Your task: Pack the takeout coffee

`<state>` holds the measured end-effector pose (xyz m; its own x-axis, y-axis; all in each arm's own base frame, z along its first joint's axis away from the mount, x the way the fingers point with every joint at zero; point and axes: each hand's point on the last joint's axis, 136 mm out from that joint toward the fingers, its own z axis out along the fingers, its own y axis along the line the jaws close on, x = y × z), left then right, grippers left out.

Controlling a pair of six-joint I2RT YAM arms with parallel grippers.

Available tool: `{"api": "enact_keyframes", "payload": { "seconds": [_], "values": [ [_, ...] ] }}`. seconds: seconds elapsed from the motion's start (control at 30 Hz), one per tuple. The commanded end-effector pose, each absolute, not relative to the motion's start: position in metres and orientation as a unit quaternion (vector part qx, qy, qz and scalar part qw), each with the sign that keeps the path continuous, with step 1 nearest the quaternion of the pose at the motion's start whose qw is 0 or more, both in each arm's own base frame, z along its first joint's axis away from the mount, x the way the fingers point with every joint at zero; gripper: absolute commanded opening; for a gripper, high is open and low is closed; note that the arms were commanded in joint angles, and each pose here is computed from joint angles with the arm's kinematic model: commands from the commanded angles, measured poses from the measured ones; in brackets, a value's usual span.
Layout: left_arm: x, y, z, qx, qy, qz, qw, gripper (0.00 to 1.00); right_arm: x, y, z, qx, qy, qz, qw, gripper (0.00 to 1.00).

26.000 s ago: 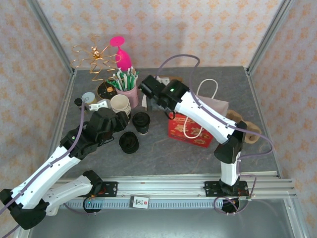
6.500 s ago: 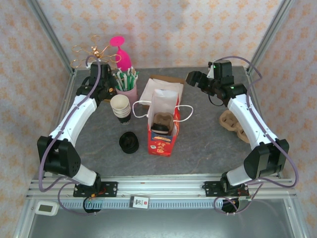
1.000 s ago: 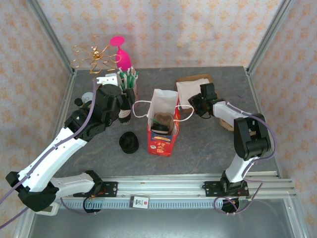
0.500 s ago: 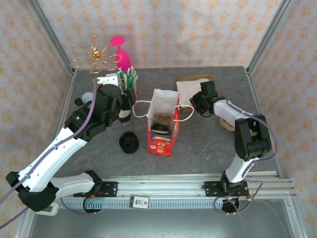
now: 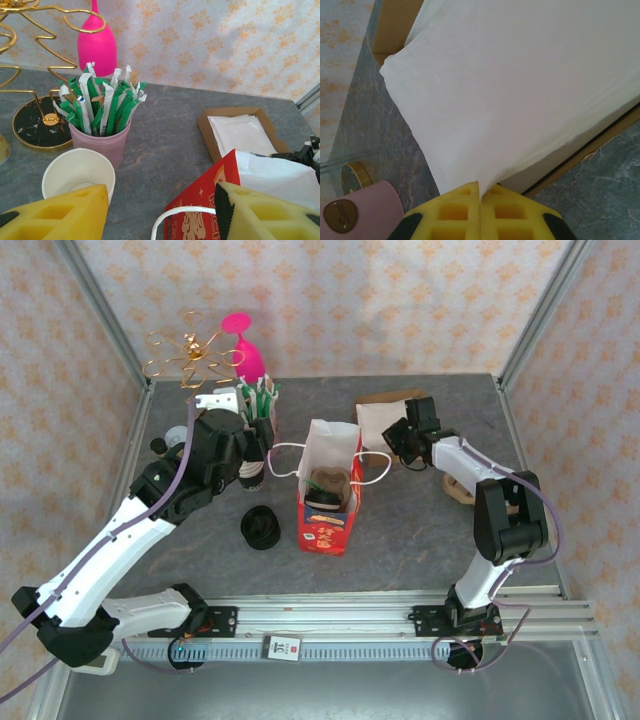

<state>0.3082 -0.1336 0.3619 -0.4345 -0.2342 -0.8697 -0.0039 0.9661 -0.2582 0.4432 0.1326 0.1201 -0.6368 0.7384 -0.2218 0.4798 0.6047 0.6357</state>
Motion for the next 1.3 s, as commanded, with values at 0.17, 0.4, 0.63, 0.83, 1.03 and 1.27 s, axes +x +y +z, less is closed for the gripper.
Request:
{"api": "enact_keyframes", "payload": {
  "seconds": [0.17,0.4,0.63,0.83,1.03,1.27],
  "values": [
    [0.312,-0.134,0.397,-0.041,0.817,-0.105,0.566,0.61,0.458,0.120,0.204,0.312,0.841,0.290,0.335,0.00],
    [0.309,-0.145,0.429,0.011,0.784,-0.128,0.607,0.61,0.452,0.106,0.284,0.262,0.825,0.289,0.409,0.00],
    [0.309,-0.172,0.447,0.093,0.763,-0.154,0.621,0.68,0.428,0.113,0.380,0.186,0.803,0.319,0.467,0.00],
    [0.298,-0.217,0.455,0.171,0.726,-0.224,0.627,0.75,0.394,0.140,0.450,0.111,0.785,0.373,0.482,0.00],
    [0.313,-0.217,0.471,0.170,0.711,-0.184,0.658,0.84,0.358,0.173,0.492,0.012,0.783,0.403,0.474,0.00],
    [0.305,-0.228,0.481,0.266,0.660,-0.143,0.688,0.95,0.323,0.202,0.504,-0.075,0.778,0.442,0.440,0.00]
  ]
}}
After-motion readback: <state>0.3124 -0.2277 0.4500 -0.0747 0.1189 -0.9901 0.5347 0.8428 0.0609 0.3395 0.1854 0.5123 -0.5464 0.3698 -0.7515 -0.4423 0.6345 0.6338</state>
